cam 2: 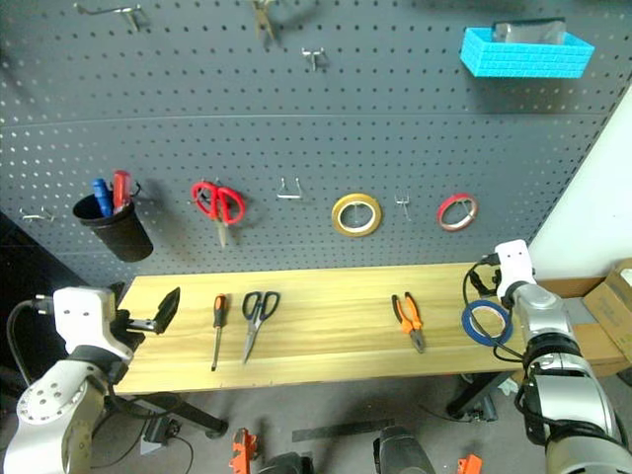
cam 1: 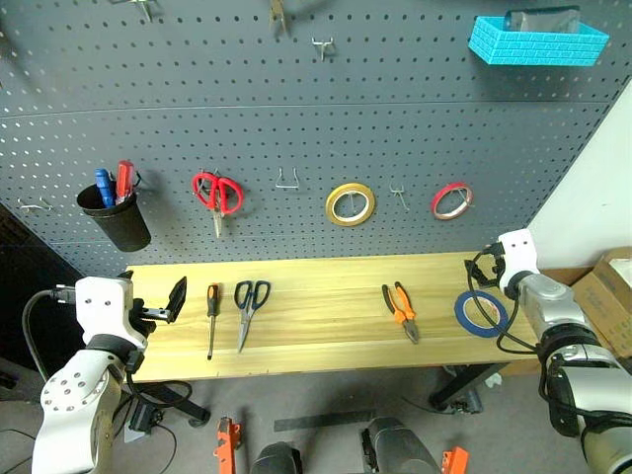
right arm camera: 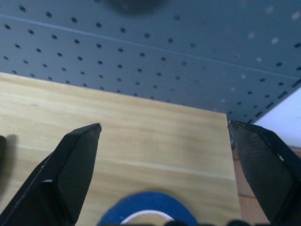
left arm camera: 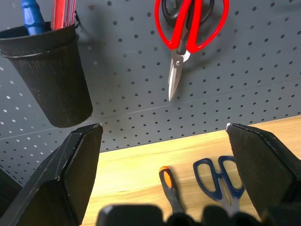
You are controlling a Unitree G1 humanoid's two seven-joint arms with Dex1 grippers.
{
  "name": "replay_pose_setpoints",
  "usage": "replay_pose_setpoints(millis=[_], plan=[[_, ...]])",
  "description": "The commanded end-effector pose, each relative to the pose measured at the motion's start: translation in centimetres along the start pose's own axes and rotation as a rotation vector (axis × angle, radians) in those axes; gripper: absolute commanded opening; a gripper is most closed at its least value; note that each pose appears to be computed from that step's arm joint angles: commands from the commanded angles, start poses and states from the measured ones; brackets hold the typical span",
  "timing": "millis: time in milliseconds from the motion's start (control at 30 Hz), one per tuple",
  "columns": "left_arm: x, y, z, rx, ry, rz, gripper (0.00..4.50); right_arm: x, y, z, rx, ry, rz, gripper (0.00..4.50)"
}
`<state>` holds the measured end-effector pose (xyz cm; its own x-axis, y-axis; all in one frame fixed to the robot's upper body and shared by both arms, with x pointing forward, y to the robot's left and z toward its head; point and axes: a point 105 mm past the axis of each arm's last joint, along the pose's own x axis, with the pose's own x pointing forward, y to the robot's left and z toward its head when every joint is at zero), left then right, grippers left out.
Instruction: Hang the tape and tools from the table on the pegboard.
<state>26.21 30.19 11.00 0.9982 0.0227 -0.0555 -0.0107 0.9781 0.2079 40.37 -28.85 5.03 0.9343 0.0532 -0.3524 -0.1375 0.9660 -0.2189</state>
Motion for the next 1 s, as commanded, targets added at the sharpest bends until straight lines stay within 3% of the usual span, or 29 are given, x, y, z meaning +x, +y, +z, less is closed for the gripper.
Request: replay_pose_setpoints(millis=[33, 700, 1000], plan=[[-0.3, 1.0, 1.6, 0.038, -0.070, 0.043, 4.50, 0.3, -0.1, 2.4, -0.021, -0.068, 0.001, 4.47], [-1.2, 3.7, 0.3, 0.003, -0.032, 0.271, 4.50, 0.8, 1.6, 3.5, -0.033, -0.105, 0.070, 4.47], [-1.6, 3.2, 0.1, 0.011, -0.038, 0.263, 4.50, 1.1, 3.2, 4.0, -0.043, -0.125, 0.126, 4.47]])
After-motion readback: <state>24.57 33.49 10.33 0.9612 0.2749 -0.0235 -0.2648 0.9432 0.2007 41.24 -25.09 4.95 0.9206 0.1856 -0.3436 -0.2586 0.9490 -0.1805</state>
